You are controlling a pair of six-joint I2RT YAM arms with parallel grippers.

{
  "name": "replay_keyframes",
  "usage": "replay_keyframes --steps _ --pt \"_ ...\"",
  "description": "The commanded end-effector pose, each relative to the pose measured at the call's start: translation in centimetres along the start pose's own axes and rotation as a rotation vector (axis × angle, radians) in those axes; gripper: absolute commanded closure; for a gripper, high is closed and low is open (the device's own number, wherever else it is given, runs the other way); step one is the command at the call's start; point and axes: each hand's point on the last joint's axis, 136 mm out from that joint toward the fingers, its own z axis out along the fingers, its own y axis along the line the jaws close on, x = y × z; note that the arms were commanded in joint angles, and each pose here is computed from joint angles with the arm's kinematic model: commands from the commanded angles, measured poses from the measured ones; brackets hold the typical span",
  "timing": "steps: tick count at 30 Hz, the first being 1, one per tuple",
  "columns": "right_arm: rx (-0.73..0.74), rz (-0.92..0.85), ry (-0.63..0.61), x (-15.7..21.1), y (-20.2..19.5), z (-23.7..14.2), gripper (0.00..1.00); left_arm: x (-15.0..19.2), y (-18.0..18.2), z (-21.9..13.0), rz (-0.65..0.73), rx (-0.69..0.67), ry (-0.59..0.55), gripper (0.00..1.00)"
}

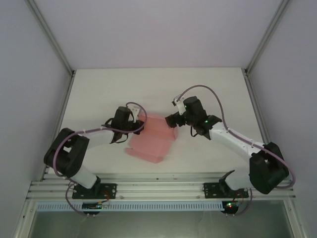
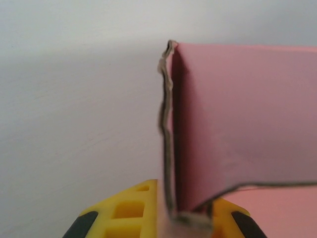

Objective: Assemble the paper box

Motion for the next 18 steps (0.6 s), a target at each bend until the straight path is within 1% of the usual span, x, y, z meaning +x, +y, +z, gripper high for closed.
replay_keyframes --steps 1,4,8,10,11,12,16,18 --pt "0.080 0.000 -0.006 -0.4 -1.4 -2.8 0.04 -3.4 -1.2 -1.0 0.010 0.013 -0.085 1.00" --pt "0.137 -0.005 -0.038 -0.9 -2.8 -5.4 0.01 -2.9 -0.4 -1.1 0.011 -0.031 -0.070 1.00" --pt "0.229 0.035 -0.012 0.4 -5.2 -7.9 0.01 -2.9 -0.4 -1.6 0.010 -0.036 -0.088 1.00" --pt "0.235 0.049 -0.011 0.8 -5.3 -8.9 0.01 -3.0 -0.3 -1.7 0.004 -0.044 -0.093 1.00" --pt "0.226 0.064 -0.029 0.6 -5.1 -9.2 0.01 -3.1 -0.1 -1.8 0.000 -0.053 -0.095 1.00" --pt "0.177 0.104 -0.040 0.5 -4.2 -9.5 0.01 -3.2 0.0 -1.8 -0.002 -0.061 -0.093 1.00" --pt "-0.029 0.149 -0.084 -0.5 0.4 -9.3 0.01 -3.3 0.1 -1.9 0.006 -0.085 -0.094 1.00" --pt "-0.053 0.160 -0.085 -0.9 1.4 -8.5 0.01 -3.2 -0.1 -1.9 0.014 -0.088 -0.090 1.00"
